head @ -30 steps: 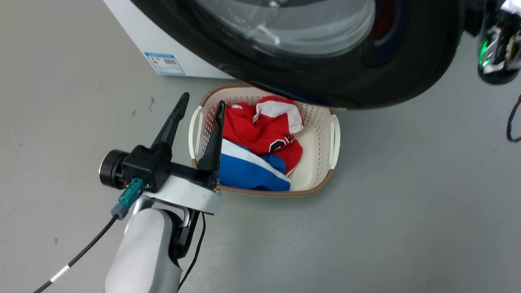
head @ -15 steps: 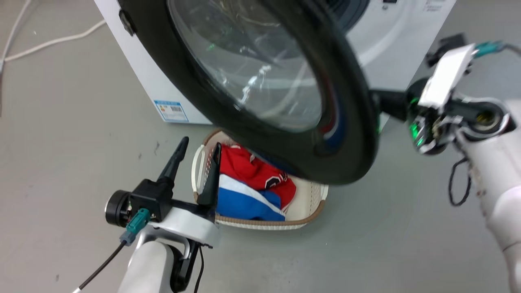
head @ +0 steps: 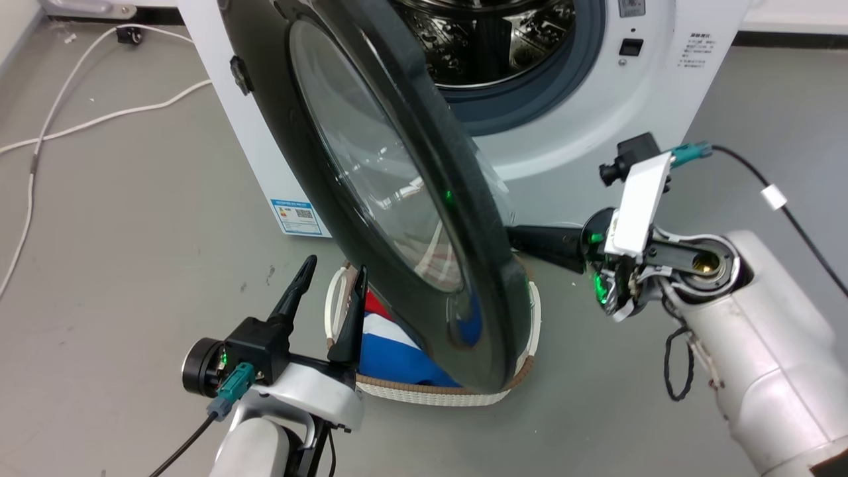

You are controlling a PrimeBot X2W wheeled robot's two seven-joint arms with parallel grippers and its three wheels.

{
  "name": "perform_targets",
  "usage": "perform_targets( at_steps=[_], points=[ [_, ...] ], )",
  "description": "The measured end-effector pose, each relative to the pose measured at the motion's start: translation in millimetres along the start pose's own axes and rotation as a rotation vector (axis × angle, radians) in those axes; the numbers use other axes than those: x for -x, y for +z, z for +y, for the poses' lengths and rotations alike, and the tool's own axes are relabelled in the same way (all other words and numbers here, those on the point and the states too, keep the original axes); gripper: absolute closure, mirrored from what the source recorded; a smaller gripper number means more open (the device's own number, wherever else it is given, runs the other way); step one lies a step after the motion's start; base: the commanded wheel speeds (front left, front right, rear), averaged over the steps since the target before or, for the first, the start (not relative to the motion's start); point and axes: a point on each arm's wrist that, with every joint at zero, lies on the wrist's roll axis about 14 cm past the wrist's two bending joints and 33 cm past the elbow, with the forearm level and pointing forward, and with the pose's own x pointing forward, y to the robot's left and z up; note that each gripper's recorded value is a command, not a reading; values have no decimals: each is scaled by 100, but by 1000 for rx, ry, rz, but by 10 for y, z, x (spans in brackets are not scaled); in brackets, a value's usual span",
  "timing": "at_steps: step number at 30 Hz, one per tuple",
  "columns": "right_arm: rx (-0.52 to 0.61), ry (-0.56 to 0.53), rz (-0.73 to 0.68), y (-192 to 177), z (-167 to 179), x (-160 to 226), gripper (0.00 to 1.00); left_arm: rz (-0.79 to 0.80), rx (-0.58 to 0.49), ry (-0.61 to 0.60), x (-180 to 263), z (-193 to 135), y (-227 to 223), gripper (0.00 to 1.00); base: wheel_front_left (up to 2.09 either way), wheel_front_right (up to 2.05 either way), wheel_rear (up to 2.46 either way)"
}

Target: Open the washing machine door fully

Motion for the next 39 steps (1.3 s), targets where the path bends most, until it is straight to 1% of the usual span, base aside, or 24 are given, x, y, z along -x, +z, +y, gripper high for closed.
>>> perform_targets(
  at_steps=[11, 16, 20, 23, 25, 30, 36, 37, 38, 39],
  points=[
    [12, 56, 40, -355, 166, -128, 100, -3, 3, 15, 137, 8, 27, 0, 0, 0, 0],
    [27, 85, -19, -367, 252, -123, 100, -8, 3, 13, 157, -6, 48, 0, 0, 0, 0],
    [25, 111, -145, -231, 291, -3, 100, -6, 4, 11, 183, -21, 46, 0, 0, 0, 0],
    [37, 99, -285, -64, 231, 203, 100, -6, 5, 7, 199, -39, 48, 0, 0, 0, 0],
    [13, 110, -388, 16, 193, 372, 100, -7, 5, 2, 220, -61, 53, 0, 0, 0, 0],
    [0, 64, -624, 117, -40, 848, 100, -7, 10, 4, 257, -70, 56, 0, 0, 0, 0],
    [-22, -17, -855, 71, -349, 1377, 100, -6, 16, 21, 307, -29, 53, 0, 0, 0, 0],
    [-9, -39, -898, 76, -392, 1476, 94, -5, 17, 24, 317, -22, 49, 0, 0, 0, 0],
    [10, -66, -938, 78, -436, 1575, 55, -2, 18, 28, 331, -13, 40, 0, 0, 0, 0],
    [26, -91, -978, 77, -479, 1668, 0, 0, 18, 32, 343, -3, 34, 0, 0, 0, 0]
  ],
)
